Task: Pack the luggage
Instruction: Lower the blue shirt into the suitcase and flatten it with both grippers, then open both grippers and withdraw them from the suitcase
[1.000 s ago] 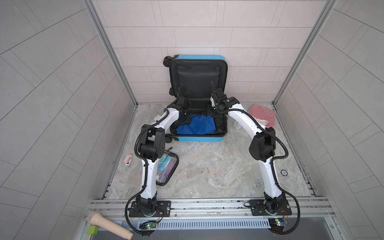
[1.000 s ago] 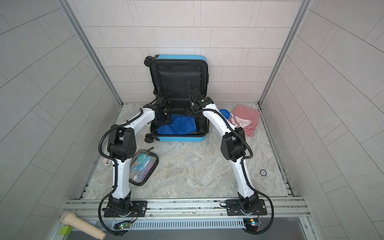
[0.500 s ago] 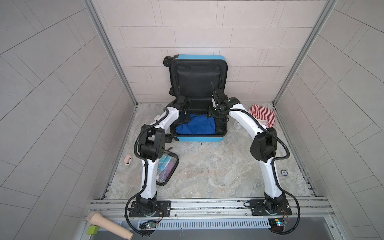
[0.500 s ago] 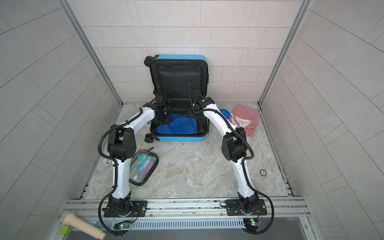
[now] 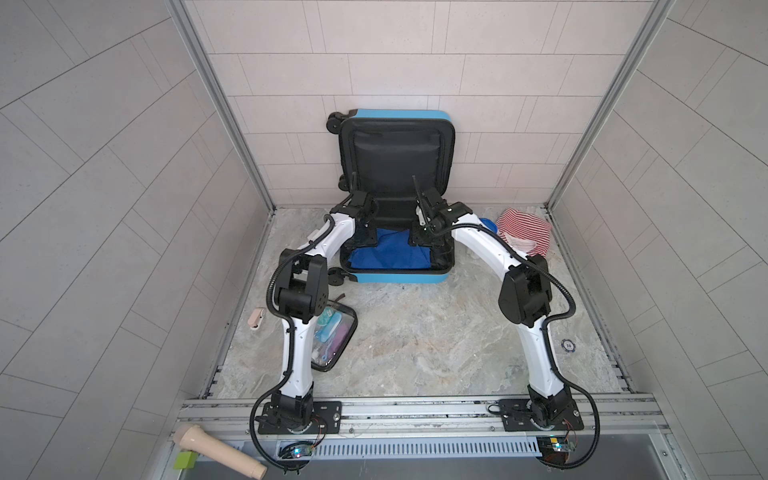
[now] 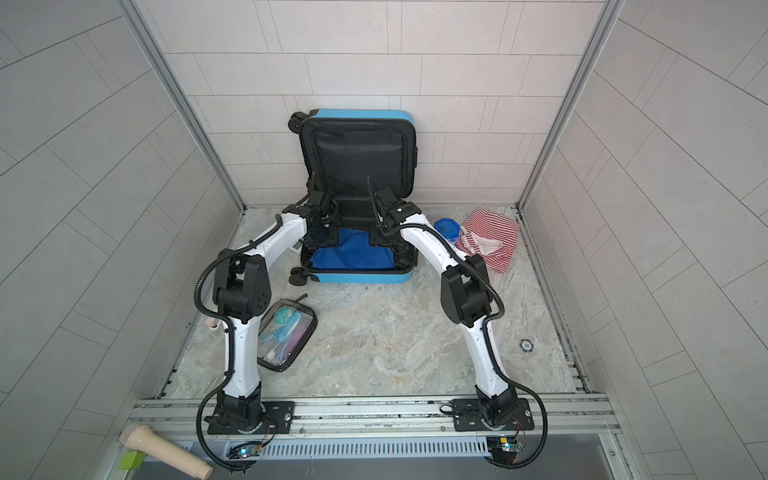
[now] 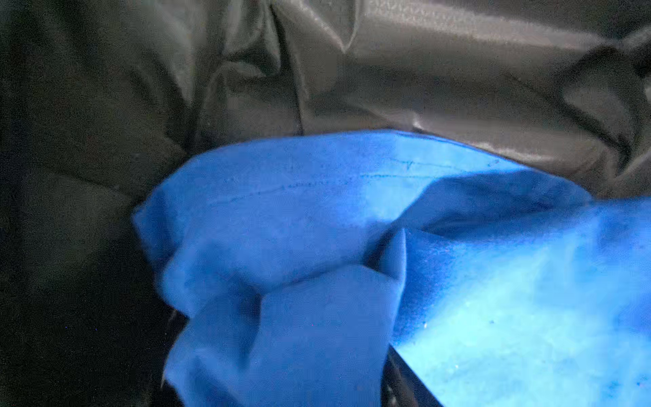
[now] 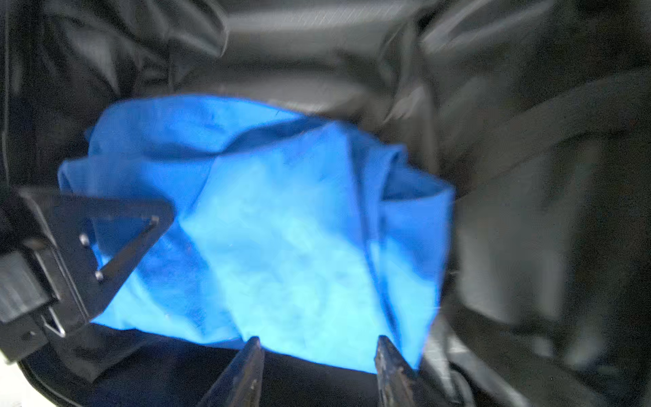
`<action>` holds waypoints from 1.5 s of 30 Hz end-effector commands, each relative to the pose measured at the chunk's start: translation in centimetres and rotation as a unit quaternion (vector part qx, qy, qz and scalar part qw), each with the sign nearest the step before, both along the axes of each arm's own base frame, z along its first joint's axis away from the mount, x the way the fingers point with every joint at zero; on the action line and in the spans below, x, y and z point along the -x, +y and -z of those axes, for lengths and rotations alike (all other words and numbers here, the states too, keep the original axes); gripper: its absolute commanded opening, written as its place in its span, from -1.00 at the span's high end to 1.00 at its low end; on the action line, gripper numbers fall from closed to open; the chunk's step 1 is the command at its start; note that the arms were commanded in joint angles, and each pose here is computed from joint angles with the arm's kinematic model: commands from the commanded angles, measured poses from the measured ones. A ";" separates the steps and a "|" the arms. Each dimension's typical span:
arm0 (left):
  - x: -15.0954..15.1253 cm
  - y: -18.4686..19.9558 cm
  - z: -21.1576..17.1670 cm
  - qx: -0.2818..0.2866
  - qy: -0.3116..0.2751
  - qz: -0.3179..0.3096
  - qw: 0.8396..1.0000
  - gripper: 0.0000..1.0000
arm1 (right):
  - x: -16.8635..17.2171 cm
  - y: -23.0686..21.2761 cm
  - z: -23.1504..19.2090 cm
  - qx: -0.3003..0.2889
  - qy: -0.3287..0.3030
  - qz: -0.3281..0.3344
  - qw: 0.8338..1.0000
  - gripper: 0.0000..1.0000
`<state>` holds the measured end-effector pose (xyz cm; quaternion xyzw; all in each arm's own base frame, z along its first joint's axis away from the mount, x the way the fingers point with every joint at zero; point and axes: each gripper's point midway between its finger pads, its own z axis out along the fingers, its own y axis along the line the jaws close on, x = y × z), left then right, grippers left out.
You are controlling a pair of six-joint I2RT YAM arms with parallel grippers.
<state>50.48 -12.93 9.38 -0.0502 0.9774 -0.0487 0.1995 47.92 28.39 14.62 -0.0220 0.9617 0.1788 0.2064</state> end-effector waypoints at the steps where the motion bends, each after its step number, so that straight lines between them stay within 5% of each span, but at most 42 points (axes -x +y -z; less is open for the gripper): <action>1: -0.4 0.6 -4.6 0.000 -0.043 -0.002 0.999 -0.26 | 0.4 1.5 -0.7 -0.017 -0.009 -0.015 1.000 0.04; 20: 1.2 2.2 -12.3 -0.013 -0.120 -0.022 0.992 -0.38 | 0.5 0.3 6.8 0.003 0.046 0.009 0.999 0.27; 28: 4.0 -0.5 -11.1 0.037 -0.099 -0.001 0.994 -0.33 | 0.2 0.7 0.5 -0.026 -0.010 -0.007 1.000 -0.15; 35: 7.0 -1.9 -12.0 0.106 -0.128 0.007 0.986 -0.27 | 1.0 -1.7 -6.7 -0.035 -0.068 -0.016 0.997 -0.28; 45: 14.3 -1.0 -14.8 0.139 -0.191 0.049 0.970 -0.28 | 2.3 -14.2 -12.7 -0.031 -0.118 0.080 0.989 -0.45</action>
